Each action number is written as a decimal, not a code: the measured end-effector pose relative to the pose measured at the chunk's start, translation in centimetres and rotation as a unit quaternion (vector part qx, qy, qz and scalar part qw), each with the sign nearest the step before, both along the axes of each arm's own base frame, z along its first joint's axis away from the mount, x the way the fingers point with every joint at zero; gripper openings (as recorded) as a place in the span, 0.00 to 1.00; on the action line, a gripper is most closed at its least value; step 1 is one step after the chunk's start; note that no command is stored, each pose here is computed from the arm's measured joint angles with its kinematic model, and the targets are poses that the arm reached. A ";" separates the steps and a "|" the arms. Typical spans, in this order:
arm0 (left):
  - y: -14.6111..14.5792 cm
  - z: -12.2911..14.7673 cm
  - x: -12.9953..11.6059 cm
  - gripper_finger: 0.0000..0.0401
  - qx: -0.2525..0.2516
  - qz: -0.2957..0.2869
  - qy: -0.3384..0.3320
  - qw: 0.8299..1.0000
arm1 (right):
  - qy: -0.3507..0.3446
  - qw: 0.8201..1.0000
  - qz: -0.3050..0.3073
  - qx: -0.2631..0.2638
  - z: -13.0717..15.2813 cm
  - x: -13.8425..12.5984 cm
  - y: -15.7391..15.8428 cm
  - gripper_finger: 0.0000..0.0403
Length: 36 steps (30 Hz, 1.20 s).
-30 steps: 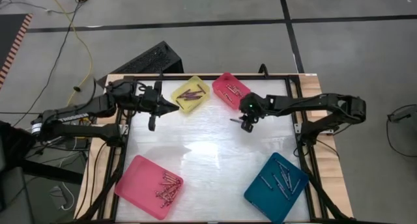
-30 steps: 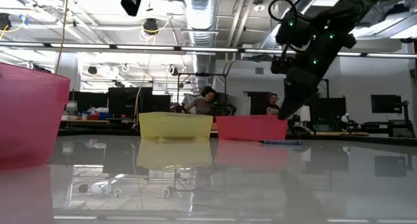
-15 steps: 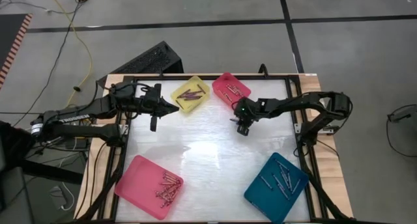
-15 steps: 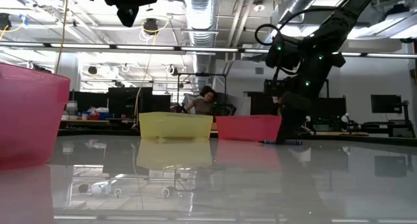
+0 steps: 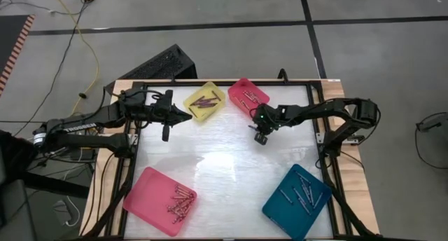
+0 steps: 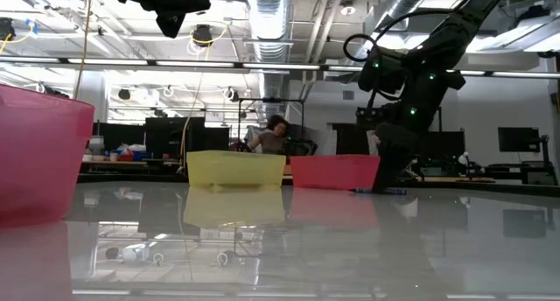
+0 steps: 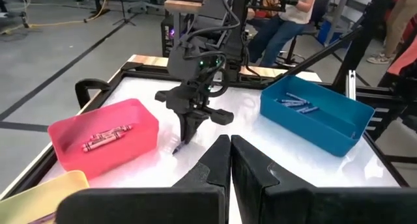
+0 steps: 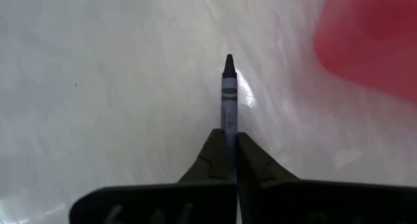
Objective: Sort crayons
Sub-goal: Put the blue crayon into the blue bin
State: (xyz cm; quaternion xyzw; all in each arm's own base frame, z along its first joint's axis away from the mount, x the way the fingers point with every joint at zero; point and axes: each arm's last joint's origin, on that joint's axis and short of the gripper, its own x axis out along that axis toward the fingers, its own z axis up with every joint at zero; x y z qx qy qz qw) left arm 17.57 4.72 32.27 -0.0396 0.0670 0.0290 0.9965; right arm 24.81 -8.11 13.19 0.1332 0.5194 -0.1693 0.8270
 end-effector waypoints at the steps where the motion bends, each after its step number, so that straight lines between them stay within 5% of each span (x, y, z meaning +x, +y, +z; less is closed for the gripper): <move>1: 0.0 0.0 0.0 0.00 0.000 0.000 0.000 1.000 | -0.001 1.000 -0.004 0.002 0.0 0.0 0.0 0.01; 7: 0.0 -0.1 0.0 0.00 0.000 0.004 0.007 1.000 | -0.019 1.000 -0.014 0.006 1.3 0.6 -0.2 0.01; 20: 0.0 -0.1 0.0 0.00 -0.001 0.004 0.006 1.000 | -0.138 0.989 -0.045 0.000 11.2 -1.2 1.9 0.00; 30: 0.0 -0.1 0.0 0.00 -0.031 0.008 0.005 0.999 | -0.192 0.968 -0.047 0.156 15.6 -6.2 10.3 0.00; 36: 0.0 -0.1 0.0 0.00 -0.049 0.010 0.005 0.999 | -0.140 0.951 -0.053 0.269 15.7 -8.7 15.3 0.00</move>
